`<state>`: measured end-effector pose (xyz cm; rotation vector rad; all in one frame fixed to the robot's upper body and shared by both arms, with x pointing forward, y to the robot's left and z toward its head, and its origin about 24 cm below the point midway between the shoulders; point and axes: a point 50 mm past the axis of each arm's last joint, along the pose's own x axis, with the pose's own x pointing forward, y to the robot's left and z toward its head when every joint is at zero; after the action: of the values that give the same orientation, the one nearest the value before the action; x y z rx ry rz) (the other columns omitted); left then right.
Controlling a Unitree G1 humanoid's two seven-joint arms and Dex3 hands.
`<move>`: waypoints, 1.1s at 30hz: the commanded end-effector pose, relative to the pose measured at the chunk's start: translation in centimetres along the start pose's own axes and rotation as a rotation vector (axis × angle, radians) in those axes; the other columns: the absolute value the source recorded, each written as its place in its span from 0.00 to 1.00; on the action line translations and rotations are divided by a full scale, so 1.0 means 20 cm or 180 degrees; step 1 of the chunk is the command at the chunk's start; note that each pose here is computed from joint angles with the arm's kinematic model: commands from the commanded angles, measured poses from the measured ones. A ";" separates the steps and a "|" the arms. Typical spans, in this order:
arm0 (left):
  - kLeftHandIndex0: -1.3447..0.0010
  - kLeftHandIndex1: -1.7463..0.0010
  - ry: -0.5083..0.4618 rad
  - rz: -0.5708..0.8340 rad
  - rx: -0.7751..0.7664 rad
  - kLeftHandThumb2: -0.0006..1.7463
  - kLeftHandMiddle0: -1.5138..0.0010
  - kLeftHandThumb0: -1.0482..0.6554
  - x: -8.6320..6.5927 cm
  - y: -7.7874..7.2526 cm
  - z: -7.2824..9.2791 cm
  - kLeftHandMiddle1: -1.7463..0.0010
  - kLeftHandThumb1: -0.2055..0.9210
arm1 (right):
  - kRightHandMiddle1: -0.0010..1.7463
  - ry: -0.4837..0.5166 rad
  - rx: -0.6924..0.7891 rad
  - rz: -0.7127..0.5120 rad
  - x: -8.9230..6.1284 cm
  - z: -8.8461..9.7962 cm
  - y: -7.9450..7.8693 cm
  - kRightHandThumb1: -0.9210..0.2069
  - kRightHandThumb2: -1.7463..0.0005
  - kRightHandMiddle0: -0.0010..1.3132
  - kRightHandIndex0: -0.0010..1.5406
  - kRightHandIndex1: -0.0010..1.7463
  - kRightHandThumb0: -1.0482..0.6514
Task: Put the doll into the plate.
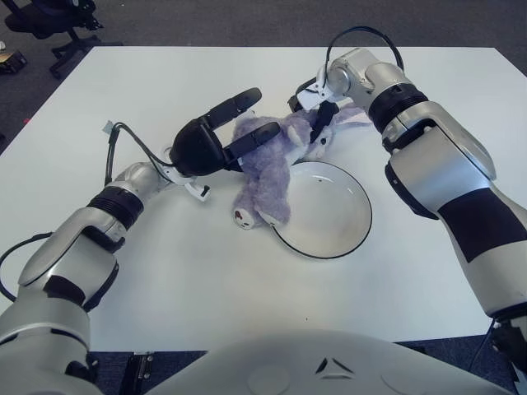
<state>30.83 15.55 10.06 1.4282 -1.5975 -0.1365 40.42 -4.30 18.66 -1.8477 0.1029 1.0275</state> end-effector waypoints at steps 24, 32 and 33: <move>0.61 0.92 -0.0279 -0.0300 -0.0431 0.01 0.78 0.36 0.07 -0.06 0.05 0.20 0.99 | 0.93 -0.0034 0.0189 0.0080 0.02 -0.01 0.04 0.00 0.81 0.15 0.41 1.00 0.33; 0.72 0.66 -0.0216 -0.0417 -0.0659 0.04 0.81 0.33 0.06 -0.06 0.05 0.01 1.00 | 0.92 -0.0032 0.0212 0.0085 0.02 -0.01 0.04 0.00 0.81 0.16 0.41 1.00 0.33; 0.73 0.65 -0.0206 -0.0438 -0.0684 0.05 0.81 0.32 0.06 -0.06 0.05 0.01 1.00 | 0.92 -0.0032 0.0214 0.0085 0.02 -0.01 0.04 0.00 0.81 0.16 0.41 1.00 0.33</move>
<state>31.07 13.93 9.57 1.3610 -1.5182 -0.3666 40.58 -4.81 18.70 -1.8102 0.1340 1.0129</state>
